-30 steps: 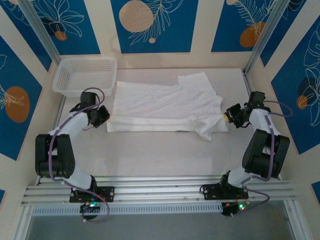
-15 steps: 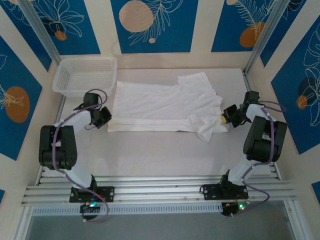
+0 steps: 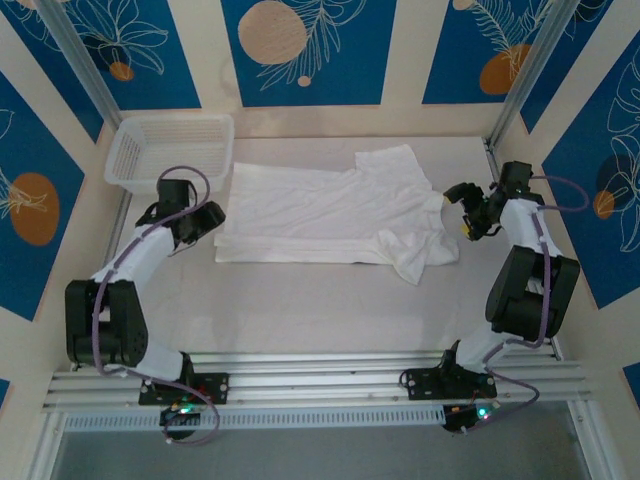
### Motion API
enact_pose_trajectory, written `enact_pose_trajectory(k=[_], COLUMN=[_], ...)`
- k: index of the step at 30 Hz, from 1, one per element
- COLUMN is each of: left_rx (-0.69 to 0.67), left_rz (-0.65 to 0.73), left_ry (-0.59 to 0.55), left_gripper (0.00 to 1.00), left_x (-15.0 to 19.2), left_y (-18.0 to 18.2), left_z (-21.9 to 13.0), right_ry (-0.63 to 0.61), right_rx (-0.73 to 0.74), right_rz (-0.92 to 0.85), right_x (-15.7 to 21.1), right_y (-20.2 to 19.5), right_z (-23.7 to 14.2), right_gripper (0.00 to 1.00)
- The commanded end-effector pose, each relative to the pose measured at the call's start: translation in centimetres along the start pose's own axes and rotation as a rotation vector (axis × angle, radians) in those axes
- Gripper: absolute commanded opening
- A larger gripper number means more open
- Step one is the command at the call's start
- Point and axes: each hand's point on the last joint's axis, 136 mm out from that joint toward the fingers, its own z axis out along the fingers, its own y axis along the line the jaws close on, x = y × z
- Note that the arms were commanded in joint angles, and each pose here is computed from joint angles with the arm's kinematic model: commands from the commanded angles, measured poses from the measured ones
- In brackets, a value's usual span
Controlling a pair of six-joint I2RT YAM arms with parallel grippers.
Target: Fold the inside-out t-shirt
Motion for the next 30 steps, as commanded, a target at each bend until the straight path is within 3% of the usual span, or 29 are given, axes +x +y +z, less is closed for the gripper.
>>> enact_pose_trajectory(k=[1, 7, 11, 21, 30], left_rx=[0.117, 0.360, 0.496, 0.593, 0.653], left_rz=[0.157, 0.424, 0.527, 0.683, 0.772], left_ry=[-0.041, -0.002, 0.023, 0.092, 0.137], left_gripper=[0.67, 0.67, 0.66, 0.66, 0.67], left_x=[0.0, 6.4, 10.5, 14.2, 16.1], left_y=[-4.2, -10.4, -13.0, -14.8, -14.6], left_z=[-4.3, -8.6, -10.3, -10.7, -11.8], right_ry=[0.016, 0.087, 0.131, 0.242, 0.190], right_rx=[-0.018, 0.160, 0.264, 0.283, 0.281], right_rz=[-0.061, -0.063, 0.057, 0.079, 0.046], right_x=[4.6, 13.8, 17.2, 18.0, 15.7], right_y=[0.8, -4.4, -8.5, -9.1, -8.2], right_z=[-2.5, -1.6, -0.6, 3.6, 4.5], right_gripper=[0.84, 0.79, 0.76, 0.60, 0.47])
